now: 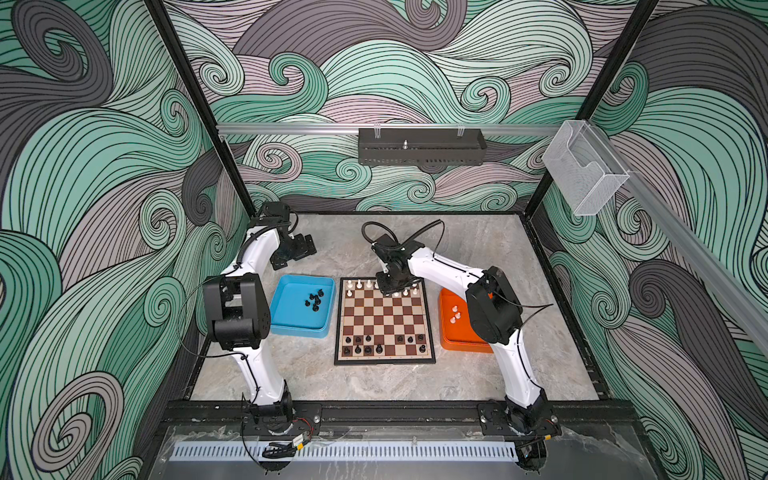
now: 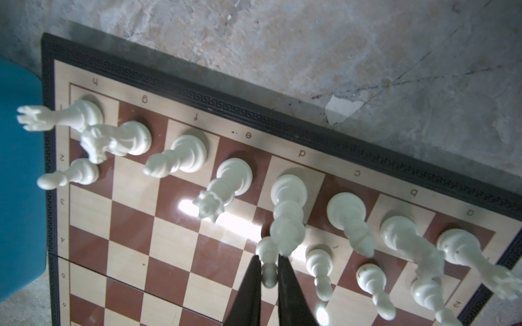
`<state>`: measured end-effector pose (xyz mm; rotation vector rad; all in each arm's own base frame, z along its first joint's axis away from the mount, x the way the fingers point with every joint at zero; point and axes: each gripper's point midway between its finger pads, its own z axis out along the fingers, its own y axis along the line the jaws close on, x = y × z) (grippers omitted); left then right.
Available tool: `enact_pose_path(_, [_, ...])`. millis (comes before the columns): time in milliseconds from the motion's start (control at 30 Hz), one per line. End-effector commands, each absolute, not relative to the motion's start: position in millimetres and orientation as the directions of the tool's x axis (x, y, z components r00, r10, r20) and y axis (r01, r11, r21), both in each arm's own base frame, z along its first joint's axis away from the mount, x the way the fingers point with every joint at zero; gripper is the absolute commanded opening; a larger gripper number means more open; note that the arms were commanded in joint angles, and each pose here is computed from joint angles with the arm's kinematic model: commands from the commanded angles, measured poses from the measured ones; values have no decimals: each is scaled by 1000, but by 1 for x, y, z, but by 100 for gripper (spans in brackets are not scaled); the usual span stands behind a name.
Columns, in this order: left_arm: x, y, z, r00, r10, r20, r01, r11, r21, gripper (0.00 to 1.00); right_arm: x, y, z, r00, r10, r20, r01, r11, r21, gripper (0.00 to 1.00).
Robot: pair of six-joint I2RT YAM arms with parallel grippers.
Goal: Set up the chess pieces on the board
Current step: 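Lower the white pawn into the second row from the board's far edge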
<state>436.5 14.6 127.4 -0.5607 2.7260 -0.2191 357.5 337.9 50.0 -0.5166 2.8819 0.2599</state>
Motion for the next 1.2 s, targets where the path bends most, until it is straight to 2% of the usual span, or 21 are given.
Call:
enact_pose_path(0, [436, 17, 125, -860, -424, -286, -370, 902, -224, 99, 360, 340, 48, -915, -333, -229, -366, 923, 118, 15])
enact_pose_path(800, [436, 17, 125, -860, -424, -285, -370, 901, -226, 99, 362, 339, 45, -913, -337, -229, -367, 924, 104, 17])
enact_pose_path(1167, [436, 17, 126, -859, -426, -284, -370, 900, -230, 99, 361, 339, 60, -910, -329, -253, -366, 923, 115, 22])
